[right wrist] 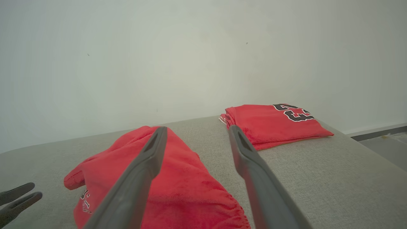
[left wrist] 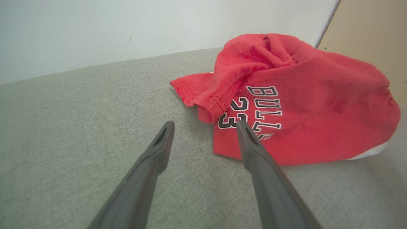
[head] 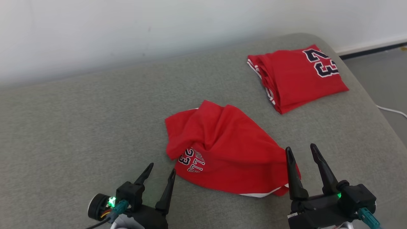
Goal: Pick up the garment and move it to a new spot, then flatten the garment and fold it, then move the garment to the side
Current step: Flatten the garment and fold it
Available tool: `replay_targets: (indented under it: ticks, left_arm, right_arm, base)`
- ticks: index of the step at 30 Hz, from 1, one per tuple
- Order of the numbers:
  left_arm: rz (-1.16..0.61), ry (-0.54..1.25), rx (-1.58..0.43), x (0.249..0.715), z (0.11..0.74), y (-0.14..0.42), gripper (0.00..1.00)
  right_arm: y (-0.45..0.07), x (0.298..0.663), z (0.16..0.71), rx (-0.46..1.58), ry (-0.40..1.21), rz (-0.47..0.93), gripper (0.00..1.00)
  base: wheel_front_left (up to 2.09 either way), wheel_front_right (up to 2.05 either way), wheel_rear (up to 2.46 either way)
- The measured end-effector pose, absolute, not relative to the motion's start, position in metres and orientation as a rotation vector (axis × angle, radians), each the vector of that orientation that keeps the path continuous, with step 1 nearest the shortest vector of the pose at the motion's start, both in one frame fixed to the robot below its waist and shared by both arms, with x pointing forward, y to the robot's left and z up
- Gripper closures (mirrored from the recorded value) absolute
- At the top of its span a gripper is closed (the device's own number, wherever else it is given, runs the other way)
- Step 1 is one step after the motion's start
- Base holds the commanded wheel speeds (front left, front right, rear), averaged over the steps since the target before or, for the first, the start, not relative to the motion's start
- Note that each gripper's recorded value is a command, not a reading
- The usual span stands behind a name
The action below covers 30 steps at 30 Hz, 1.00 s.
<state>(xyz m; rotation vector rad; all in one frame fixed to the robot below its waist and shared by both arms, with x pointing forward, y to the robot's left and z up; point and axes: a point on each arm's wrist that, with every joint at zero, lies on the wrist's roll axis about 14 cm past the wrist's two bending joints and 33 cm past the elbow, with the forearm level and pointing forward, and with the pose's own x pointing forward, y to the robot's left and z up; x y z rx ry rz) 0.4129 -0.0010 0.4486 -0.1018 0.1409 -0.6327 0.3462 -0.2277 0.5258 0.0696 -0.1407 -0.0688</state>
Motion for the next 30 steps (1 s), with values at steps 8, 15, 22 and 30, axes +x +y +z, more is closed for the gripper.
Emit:
replay_targets:
  ticks: [8, 15, 22, 30]
  left_arm:
    - [-0.738, 0.247, -0.073, 0.425, 0.417, -0.034, 0.00]
    - [-0.798, 0.322, -0.086, 0.423, 0.396, -0.057, 1.00]
    - [-0.746, 0.237, -0.135, 0.443, 0.424, -0.046, 1.00]
    - [-0.563, 0.145, -0.146, 0.431, 0.446, 0.021, 1.00]
  right_arm:
    - [-0.249, 0.337, 0.516, 0.070, -0.105, -0.155, 0.00]
    - [-0.265, 0.329, 0.509, 0.061, -0.079, -0.216, 0.00]
    - [-0.265, 0.332, 0.508, 0.063, -0.081, -0.216, 0.00]
    - [-0.235, 0.350, 0.504, 0.091, -0.078, -0.115, 0.00]
  base:
    - [0.00, 0.00, 0.00]
    - [0.00, 0.00, 0.00]
    - [0.00, 0.00, 0.00]
    - [0.00, 0.00, 0.00]
